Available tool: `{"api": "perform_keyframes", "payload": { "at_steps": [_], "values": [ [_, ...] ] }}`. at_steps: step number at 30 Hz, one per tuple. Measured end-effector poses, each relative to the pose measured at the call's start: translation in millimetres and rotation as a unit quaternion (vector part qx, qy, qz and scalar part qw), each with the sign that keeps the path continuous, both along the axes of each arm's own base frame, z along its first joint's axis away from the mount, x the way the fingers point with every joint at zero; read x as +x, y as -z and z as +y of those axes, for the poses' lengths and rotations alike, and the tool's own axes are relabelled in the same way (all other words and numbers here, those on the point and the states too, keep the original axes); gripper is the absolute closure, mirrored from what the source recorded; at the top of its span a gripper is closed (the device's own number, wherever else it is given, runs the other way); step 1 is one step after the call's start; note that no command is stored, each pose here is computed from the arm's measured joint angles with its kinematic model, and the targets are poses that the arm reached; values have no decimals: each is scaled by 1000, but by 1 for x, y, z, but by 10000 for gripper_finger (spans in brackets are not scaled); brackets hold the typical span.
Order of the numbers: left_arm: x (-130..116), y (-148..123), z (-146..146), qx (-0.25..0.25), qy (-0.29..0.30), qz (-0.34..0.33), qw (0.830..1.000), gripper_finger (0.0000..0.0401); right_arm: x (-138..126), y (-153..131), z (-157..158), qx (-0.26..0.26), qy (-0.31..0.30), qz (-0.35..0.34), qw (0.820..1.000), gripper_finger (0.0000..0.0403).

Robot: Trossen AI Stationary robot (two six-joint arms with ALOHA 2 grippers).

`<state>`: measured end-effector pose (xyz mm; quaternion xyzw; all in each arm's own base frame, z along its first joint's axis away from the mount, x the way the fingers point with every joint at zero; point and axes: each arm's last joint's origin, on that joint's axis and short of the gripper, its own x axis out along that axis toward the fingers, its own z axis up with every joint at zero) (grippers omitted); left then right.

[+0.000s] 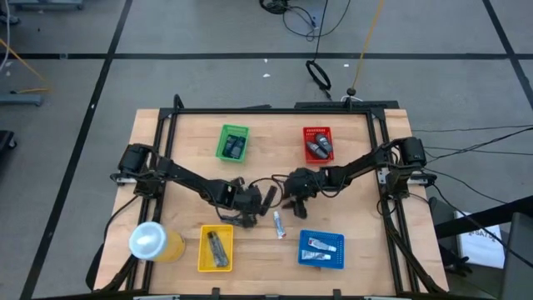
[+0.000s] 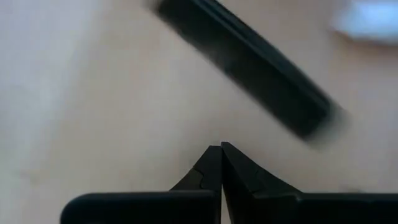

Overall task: Pick & Place Travel size toiletries
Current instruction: Put the black hairbrush into the yellow bin

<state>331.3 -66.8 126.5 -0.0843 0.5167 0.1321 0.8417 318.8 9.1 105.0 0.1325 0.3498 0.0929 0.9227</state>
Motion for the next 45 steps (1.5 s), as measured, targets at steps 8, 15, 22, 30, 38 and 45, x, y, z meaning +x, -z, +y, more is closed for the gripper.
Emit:
{"api": "perform_keyframes", "payload": {
  "at_steps": [8, 15, 22, 30, 38, 45],
  "values": [
    [18, 13, -12, -78, 56, -52, 994, 399, 2, 3, 4, -29, -11, -14, 999, 234],
    [51, 26, -10, -80, 93, -210, 970, 400, -5, -1, 0, -31, -9, 23, 999, 234],
    [41, 11, 2, -56, 46, -167, 983, 400, -8, 0, 0, 18, 40, 58, 997, 234],
    [44, 30, 10, -24, 20, -149, 988, 399, -7, -1, -4, 70, 86, 66, 992, 234],
    [52, 55, 21, -27, 12, -164, 986, 400, -6, 10, -5, 87, 102, 87, 987, 234],
    [53, 59, 21, -25, 13, -162, 986, 399, -7, 10, -7, 66, 87, 83, 991, 240]
  ]
}}
